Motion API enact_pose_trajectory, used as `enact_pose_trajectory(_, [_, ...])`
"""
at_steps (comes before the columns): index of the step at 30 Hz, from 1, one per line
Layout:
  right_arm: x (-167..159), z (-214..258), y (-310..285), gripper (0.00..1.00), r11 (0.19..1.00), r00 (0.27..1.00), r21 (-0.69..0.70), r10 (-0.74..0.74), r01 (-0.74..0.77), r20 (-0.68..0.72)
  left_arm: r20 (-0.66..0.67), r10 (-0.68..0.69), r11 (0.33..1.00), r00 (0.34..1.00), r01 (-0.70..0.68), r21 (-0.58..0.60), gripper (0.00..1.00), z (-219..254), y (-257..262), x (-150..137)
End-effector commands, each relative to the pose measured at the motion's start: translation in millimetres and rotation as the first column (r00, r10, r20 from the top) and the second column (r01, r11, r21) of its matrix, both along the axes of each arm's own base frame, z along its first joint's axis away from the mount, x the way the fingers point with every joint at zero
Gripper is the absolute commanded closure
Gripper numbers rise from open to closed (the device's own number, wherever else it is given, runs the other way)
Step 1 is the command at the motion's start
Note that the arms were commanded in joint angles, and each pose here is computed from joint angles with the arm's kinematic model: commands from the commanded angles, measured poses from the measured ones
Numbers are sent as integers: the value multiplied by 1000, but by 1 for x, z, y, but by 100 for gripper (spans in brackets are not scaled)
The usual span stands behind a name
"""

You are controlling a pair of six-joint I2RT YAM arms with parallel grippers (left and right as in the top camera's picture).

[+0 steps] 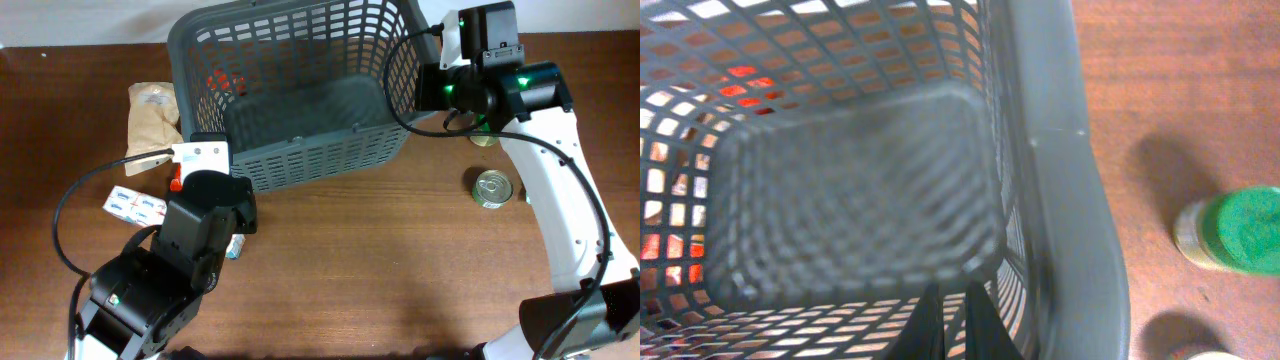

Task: Pack container
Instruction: 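Grip the basket rims with both grippers and pull it toward center, then release the basket and move the left gripper toward the tan bag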

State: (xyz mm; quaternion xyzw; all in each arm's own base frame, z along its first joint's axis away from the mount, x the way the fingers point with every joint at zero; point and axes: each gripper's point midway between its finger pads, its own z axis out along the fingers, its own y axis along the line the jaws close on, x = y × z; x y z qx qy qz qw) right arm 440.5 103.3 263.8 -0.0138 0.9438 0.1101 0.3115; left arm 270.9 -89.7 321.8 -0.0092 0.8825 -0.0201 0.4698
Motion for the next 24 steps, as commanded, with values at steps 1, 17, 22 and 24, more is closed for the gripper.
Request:
enact_pose_trajectory(1, [-7,-8,-25,96,989,992,-87,-124,120,-39,6,15,1000,1000,-15,-10,98,3,3,0])
enact_pose_trajectory(17, [-33,17,-55,96,952,962,-169,-268,257,-47,10,22,1000,1000,-22,-6,98,3,4,0])
enact_pose_trajectory(22, [-37,38,-41,96,974,977,-94,-211,206,-41,11,22,1000,1000,-22,-6,98,3,4,0])
enact_pose_trajectory(24, [-43,55,-38,96,978,980,-68,-197,195,-24,14,23,1000,1000,-23,-8,98,4,5,-1])
